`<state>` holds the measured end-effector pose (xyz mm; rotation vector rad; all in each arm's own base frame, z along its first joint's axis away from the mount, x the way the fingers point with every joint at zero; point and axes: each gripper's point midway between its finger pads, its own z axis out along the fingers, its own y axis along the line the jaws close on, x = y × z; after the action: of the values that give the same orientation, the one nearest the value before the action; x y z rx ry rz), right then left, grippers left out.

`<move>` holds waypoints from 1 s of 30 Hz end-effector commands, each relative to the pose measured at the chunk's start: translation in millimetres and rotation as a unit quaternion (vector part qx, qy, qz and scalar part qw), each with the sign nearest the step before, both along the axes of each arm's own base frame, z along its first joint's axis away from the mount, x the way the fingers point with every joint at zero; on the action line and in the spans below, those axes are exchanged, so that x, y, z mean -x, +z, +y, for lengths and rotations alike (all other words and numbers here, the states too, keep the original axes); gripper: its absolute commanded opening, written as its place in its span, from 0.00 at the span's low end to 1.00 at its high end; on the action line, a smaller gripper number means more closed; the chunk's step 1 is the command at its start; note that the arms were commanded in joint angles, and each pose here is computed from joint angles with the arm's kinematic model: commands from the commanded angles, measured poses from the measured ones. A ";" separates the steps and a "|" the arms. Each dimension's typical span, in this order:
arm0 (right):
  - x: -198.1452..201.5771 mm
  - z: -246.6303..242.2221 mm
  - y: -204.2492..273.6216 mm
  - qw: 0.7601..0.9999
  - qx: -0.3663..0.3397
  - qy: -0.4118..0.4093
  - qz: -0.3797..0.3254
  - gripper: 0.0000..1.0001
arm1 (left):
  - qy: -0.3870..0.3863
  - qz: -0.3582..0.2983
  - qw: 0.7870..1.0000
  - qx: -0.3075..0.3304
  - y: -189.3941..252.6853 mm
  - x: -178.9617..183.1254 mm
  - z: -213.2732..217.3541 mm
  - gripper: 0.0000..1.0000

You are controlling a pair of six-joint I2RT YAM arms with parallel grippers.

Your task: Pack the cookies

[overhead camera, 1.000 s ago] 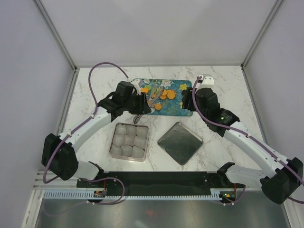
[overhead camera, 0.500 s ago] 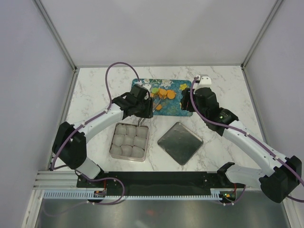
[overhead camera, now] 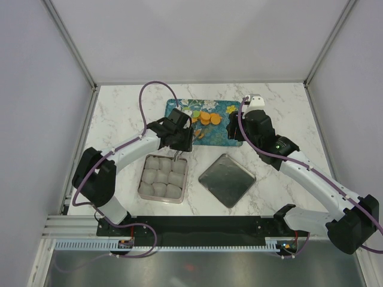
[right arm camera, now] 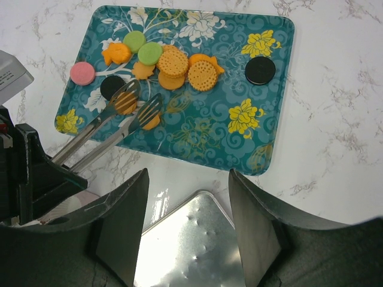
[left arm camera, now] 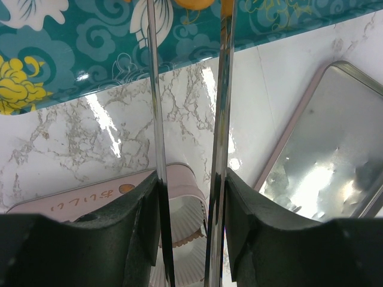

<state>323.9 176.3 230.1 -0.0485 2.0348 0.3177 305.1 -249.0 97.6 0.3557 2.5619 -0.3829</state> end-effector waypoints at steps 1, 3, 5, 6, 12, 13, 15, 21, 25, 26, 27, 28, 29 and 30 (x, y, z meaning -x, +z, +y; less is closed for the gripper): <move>-5.6 3.0 20.1 1.000 -0.009 0.003 -0.021 0.64 | -0.021 -0.031 0.999 0.009 16.9 -10.8 -10.0 0.49; -5.6 2.6 20.3 1.000 -0.009 0.003 -0.022 0.64 | -0.021 -0.030 0.999 0.009 16.8 -9.7 -9.5 0.50; -5.2 2.7 20.1 1.000 -0.009 0.003 -0.022 0.64 | -0.022 -0.028 0.999 0.008 15.5 -8.0 -9.1 0.50; -5.2 2.7 19.2 1.000 -0.009 0.003 -0.021 0.64 | -0.028 -0.024 0.999 0.015 16.4 -5.3 -11.6 0.50; -4.0 1.6 18.6 1.000 -0.008 0.003 -0.021 0.64 | -0.030 -0.014 0.999 0.010 9.2 -0.7 -11.0 0.51; -4.1 1.9 18.9 1.000 -0.008 0.004 -0.021 0.64 | -0.031 -0.010 0.999 0.009 6.4 0.6 -10.6 0.51; -3.9 2.5 17.6 1.000 -0.008 0.004 -0.020 0.64 | -0.029 -0.009 1.000 0.008 5.3 1.2 -10.0 0.51; -3.6 1.5 15.2 1.000 -0.006 0.004 -0.018 0.64 | -0.025 -0.006 1.000 0.002 0.7 2.1 -7.8 0.51; -3.4 2.7 14.9 1.000 -0.006 0.006 -0.017 0.64 | -0.027 -0.002 1.000 0.002 -1.5 3.5 -8.1 0.51; -3.6 2.8 14.4 1.000 -0.005 0.006 -0.017 0.64 | -0.027 -0.001 1.000 0.002 -2.0 3.7 -7.5 0.51; -3.6 2.9 14.4 1.000 -0.006 0.006 -0.017 0.64 | -0.028 -0.001 1.000 0.004 -1.8 4.5 -8.4 0.52; -3.6 2.1 13.0 1.000 -0.004 0.005 -0.015 0.64 | -0.028 0.002 1.000 0.002 -3.6 5.4 -7.7 0.52; -3.6 2.5 13.3 1.000 -0.005 0.005 -0.016 0.64 | -0.030 0.003 1.000 0.002 -4.1 6.3 -8.0 0.51; -3.6 2.5 12.5 1.000 -0.004 0.005 -0.015 0.64 | -0.028 0.004 1.000 0.001 -4.8 7.0 -7.0 0.51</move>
<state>323.9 176.4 230.4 -0.0492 2.0343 0.3186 299.9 -253.2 94.4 0.3759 2.5754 -0.4014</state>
